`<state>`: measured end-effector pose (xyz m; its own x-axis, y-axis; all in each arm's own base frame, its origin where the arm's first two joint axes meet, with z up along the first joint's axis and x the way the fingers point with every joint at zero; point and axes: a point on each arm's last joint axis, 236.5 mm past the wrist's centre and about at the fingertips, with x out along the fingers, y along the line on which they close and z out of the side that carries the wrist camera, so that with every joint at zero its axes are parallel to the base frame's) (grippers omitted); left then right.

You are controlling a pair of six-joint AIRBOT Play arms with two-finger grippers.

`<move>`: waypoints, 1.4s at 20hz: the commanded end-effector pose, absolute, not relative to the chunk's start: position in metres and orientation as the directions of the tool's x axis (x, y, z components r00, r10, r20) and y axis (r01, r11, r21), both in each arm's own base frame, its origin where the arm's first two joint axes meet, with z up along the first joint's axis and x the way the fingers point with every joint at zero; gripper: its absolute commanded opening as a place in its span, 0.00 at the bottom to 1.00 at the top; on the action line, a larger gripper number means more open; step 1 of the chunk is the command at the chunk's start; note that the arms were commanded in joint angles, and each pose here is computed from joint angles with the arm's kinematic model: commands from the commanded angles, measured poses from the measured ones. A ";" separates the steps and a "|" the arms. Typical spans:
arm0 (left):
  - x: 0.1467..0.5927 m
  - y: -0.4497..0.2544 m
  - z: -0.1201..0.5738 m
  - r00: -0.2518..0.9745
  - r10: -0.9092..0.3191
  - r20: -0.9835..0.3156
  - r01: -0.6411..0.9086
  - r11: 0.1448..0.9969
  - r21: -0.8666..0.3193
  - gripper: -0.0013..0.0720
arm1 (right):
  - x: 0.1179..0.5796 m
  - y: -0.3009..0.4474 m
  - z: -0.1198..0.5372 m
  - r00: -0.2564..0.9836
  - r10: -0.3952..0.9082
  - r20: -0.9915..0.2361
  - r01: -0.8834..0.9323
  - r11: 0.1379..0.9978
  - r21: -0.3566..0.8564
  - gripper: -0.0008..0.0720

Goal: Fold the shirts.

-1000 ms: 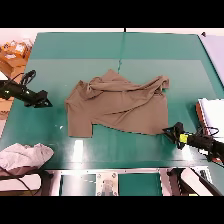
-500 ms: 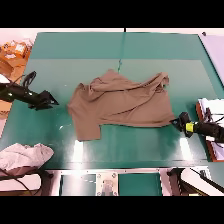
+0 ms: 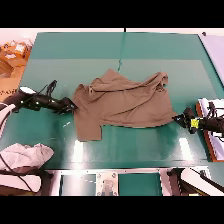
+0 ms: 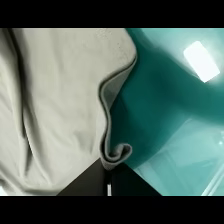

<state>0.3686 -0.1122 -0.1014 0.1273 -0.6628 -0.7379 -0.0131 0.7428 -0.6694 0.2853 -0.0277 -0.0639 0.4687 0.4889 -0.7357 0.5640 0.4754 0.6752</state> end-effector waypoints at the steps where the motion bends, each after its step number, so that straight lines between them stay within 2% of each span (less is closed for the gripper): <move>1: 0.375 -0.110 -0.114 0.135 -0.637 -0.759 0.011 0.767 -0.642 0.64 | 0.285 -0.026 -0.063 0.464 0.498 -0.733 0.562 0.474 0.678 0.03; 2: 0.375 -0.108 -0.114 0.130 -0.630 -0.766 0.024 0.774 -0.632 0.38 | 0.285 -0.026 -0.063 0.464 0.498 -0.733 0.560 0.476 0.678 0.03; 5: 0.372 -0.104 -0.113 0.105 -0.613 -0.783 0.055 0.790 -0.610 0.08 | 0.285 -0.026 -0.063 0.464 0.497 -0.733 0.557 0.479 0.678 0.03; 6: 0.367 -0.101 -0.112 0.076 -0.601 -0.796 0.078 0.799 -0.596 0.05 | 0.285 -0.026 -0.062 0.464 0.497 -0.733 0.557 0.479 0.678 0.03; 8: 0.363 -0.097 -0.099 0.046 -0.586 -0.809 0.103 0.809 -0.579 0.04 | 0.285 -0.021 -0.058 0.465 0.519 -0.717 0.552 0.463 0.694 0.03; 10: 0.377 -0.097 -0.063 0.109 -0.585 -0.804 0.152 0.809 -0.568 0.04 | 0.298 -0.008 -0.037 0.511 0.577 -0.638 0.476 0.428 0.768 0.03; 12: 0.396 -0.098 0.003 0.230 -0.583 -0.779 0.248 0.809 -0.533 0.04 | 0.320 -0.002 0.003 0.578 0.598 -0.555 0.370 0.414 0.832 0.03; 15: 0.413 -0.098 0.149 0.495 -0.564 -0.661 0.405 0.823 -0.399 0.04 | 0.350 -0.003 0.116 0.717 0.568 -0.404 0.098 0.491 0.865 0.03; 18: 0.379 -0.103 0.316 0.736 -0.540 -0.409 0.517 0.838 -0.174 0.05 | 0.339 0.008 0.274 0.846 0.484 -0.222 -0.182 0.654 0.734 0.03; 20: 0.330 -0.110 0.404 0.814 -0.532 -0.233 0.535 0.843 -0.057 0.05 | 0.310 0.026 0.369 0.900 0.427 -0.090 -0.299 0.755 0.584 0.03; 22: 0.277 -0.115 0.469 0.849 -0.522 -0.075 0.527 0.848 0.058 0.05 | 0.274 0.048 0.448 0.921 0.385 0.056 -0.372 0.830 0.416 0.03; 24: 0.228 -0.118 0.517 0.856 -0.513 0.064 0.502 0.855 0.130 0.05 | 0.239 0.068 0.502 0.917 0.360 0.170 -0.396 0.870 0.294 0.03; 26: 0.186 -0.121 0.552 0.845 -0.503 0.181 0.474 0.862 0.180 0.05 | 0.217 0.073 0.535 0.923 0.305 0.234 -0.355 0.909 0.219 0.03; 28: 0.160 -0.122 0.571 0.832 -0.499 0.243 0.455 0.864 0.217 0.05 | 0.207 0.067 0.550 0.936 0.235 0.262 -0.286 0.942 0.176 0.03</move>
<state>0.2172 -0.1191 0.5273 0.8541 -0.5112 0.0954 0.4956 0.8558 0.1484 0.2394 0.0615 0.5065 0.9337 0.3201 0.1603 -0.3537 0.8939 0.2755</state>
